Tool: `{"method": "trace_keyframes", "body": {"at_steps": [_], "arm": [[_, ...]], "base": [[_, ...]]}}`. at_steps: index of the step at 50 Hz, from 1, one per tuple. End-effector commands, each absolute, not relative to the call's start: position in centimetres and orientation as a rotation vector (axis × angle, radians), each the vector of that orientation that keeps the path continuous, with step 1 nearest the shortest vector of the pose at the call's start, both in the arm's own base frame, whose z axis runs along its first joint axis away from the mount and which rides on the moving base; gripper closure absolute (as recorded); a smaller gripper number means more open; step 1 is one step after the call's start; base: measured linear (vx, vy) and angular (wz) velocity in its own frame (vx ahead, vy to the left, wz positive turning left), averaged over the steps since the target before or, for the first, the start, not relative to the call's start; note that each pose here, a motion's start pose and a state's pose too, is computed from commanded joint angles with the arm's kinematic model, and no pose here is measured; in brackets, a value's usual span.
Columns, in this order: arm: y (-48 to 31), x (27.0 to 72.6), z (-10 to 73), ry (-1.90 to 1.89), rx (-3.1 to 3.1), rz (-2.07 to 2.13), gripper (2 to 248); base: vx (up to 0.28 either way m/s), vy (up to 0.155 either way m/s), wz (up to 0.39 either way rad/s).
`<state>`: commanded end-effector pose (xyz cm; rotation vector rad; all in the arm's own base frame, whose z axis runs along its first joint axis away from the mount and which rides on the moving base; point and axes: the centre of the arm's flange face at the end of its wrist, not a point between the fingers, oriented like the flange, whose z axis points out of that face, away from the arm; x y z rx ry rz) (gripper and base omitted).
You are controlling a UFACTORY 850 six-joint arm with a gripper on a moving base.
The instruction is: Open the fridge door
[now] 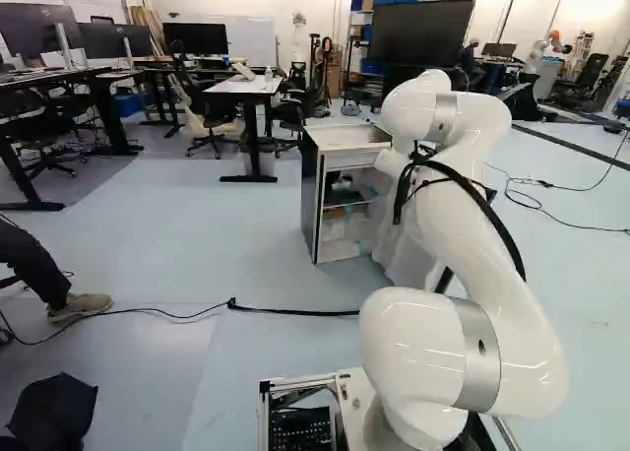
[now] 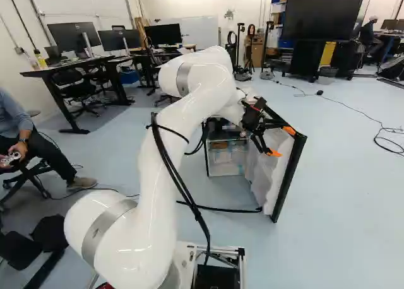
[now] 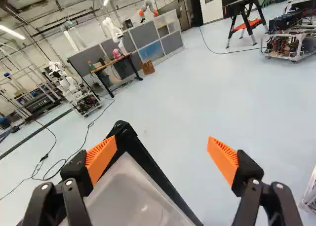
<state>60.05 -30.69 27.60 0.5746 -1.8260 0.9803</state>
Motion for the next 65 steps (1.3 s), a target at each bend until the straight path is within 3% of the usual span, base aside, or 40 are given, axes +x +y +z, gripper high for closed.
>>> {"method": "trace_keyframes", "body": {"at_steps": [65], "arm": [[-19.9, 57.6, 29.3, -1.333, 1.188, 1.409, 3]], "base": [[0.0, 0.0, 0.0]]}}
